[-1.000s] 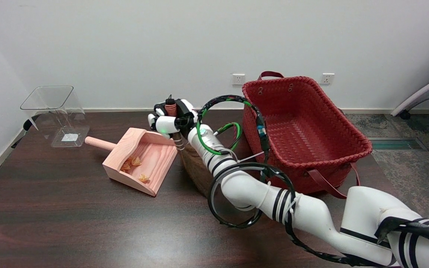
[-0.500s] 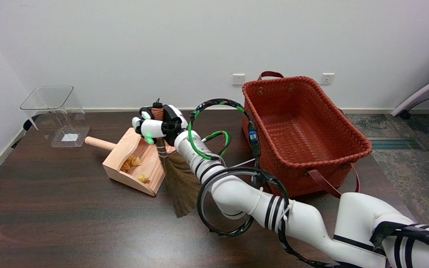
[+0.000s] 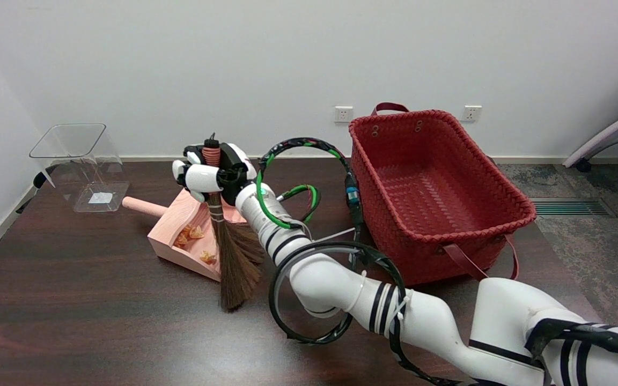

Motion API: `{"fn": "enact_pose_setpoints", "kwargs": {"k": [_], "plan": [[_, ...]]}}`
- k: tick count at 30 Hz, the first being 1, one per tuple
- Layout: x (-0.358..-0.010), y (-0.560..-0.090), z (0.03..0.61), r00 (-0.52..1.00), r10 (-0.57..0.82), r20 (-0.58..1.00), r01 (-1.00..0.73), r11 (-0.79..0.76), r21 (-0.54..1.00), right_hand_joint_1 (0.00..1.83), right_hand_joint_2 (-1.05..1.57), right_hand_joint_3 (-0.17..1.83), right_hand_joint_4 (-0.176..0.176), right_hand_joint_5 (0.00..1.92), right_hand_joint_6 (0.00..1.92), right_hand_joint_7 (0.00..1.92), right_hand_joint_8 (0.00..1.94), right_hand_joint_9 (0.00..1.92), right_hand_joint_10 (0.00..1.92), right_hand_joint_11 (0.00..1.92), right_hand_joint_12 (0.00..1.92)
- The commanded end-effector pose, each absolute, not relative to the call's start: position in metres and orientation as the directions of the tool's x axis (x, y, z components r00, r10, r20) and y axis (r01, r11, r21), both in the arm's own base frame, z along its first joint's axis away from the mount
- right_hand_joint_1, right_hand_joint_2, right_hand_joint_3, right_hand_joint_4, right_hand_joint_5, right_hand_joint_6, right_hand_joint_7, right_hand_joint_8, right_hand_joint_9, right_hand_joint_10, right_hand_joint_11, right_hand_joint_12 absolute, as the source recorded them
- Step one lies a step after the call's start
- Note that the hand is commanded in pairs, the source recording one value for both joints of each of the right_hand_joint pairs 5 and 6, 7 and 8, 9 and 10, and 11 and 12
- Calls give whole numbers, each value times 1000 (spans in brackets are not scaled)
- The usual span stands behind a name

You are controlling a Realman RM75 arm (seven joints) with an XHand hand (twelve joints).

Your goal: Sweep the yellow paper ball into the dustpan.

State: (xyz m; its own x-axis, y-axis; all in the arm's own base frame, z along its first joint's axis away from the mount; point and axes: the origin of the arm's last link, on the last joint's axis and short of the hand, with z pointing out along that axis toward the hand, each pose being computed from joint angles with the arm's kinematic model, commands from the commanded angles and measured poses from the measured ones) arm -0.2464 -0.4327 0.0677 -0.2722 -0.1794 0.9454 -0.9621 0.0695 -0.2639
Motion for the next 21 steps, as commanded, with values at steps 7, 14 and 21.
{"fn": "enact_pose_setpoints", "kwargs": {"k": [7,14,21], "plan": [[-196,-439,45,-182,-240,954,-968,-126,-216,1462,825,958,0,1920,1920,1920,1920,1920,1920,1920,1920],[-195,-438,43,-193,-253,948,-966,-123,-229,1462,813,971,0,1920,1920,1920,1920,1920,1920,1920,1920],[-180,-439,51,-20,-255,967,-966,-246,-85,1459,858,959,0,1920,1920,1920,1920,1920,1920,1920,1920]]}}
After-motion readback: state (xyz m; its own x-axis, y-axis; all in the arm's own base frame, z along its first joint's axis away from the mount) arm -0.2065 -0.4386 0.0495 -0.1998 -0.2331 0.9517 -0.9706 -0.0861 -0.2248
